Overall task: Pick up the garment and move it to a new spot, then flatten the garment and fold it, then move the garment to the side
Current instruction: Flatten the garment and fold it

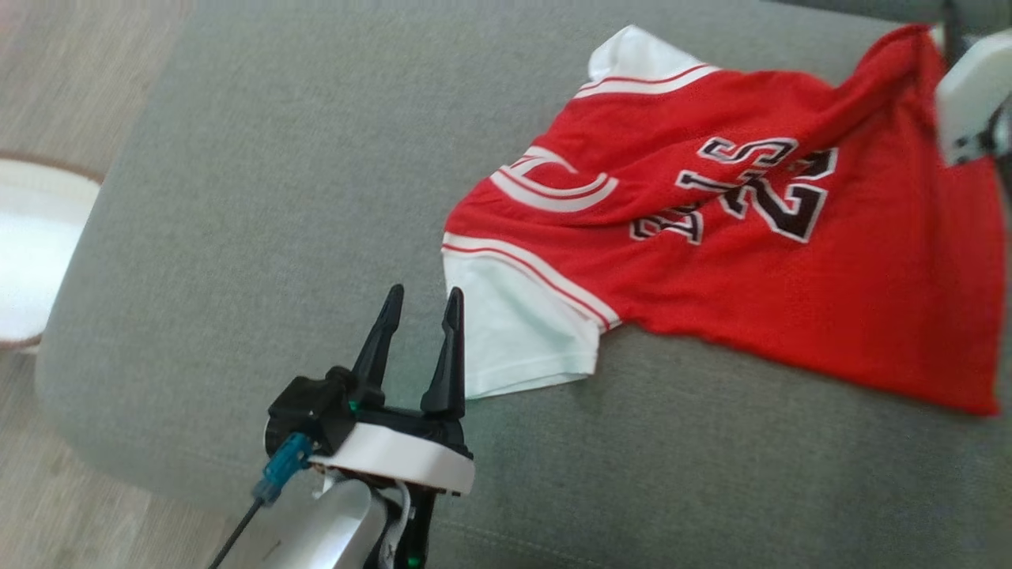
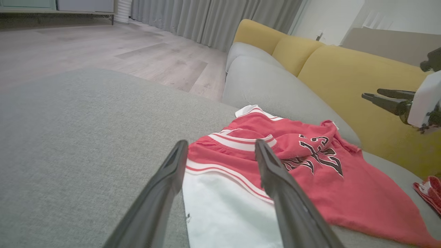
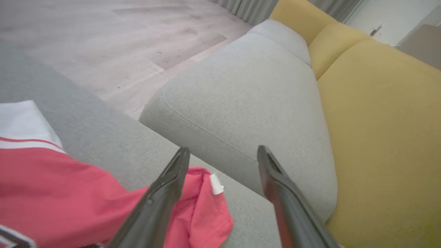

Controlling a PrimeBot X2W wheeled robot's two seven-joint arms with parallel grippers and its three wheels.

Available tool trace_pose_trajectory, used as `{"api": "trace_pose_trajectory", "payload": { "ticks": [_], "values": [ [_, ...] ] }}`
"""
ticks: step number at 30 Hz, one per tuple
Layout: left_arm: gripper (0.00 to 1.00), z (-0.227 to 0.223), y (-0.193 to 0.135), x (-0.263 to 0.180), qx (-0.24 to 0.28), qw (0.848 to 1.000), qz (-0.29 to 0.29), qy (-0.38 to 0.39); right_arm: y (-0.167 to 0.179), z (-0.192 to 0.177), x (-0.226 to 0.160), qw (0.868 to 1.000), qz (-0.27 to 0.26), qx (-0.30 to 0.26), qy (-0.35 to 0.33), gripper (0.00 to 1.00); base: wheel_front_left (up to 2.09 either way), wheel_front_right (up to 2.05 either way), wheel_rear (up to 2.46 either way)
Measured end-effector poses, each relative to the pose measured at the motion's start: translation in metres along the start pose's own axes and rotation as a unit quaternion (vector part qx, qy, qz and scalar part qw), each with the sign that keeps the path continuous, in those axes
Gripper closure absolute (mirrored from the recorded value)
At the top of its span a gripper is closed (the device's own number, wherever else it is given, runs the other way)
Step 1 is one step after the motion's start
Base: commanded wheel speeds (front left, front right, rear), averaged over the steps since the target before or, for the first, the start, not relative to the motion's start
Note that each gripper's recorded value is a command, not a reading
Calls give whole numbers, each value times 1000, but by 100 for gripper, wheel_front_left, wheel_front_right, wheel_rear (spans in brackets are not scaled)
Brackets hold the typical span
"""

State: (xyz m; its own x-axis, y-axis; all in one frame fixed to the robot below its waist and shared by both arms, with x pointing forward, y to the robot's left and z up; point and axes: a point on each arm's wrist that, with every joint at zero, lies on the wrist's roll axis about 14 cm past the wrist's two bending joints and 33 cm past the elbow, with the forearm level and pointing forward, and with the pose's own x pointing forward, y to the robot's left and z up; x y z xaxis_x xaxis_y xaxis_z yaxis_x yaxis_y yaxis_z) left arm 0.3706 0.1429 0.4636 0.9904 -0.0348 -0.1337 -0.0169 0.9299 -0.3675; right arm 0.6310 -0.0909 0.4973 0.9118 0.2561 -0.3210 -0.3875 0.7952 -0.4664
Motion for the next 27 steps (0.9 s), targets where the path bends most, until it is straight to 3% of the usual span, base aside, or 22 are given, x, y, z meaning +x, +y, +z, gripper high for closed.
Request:
{"api": "trace_pose_trajectory", "payload": {
  "ticks": [8, 16, 22, 27],
  "values": [
    [0, 10, -4, -10, 18, 1000, -19, -14, 8, 2, -53, 994, -10, 90, -63, 0, 0, 0, 0],
    [0, 8, -5, -33, 19, 999, -25, -16, 12, -22, -124, 974, -53, 189, -108, 0, 0, 0, 0],
    [0, 2, -6, -45, 25, 999, -29, -9, 24, -51, -176, 961, -89, 234, -121, 0, 0, 0, 0],
    [0, 0, -7, -50, 27, 999, -30, -5, 26, -60, -206, 955, -111, 240, -134, 0, 0, 0, 0]
  ]
}}
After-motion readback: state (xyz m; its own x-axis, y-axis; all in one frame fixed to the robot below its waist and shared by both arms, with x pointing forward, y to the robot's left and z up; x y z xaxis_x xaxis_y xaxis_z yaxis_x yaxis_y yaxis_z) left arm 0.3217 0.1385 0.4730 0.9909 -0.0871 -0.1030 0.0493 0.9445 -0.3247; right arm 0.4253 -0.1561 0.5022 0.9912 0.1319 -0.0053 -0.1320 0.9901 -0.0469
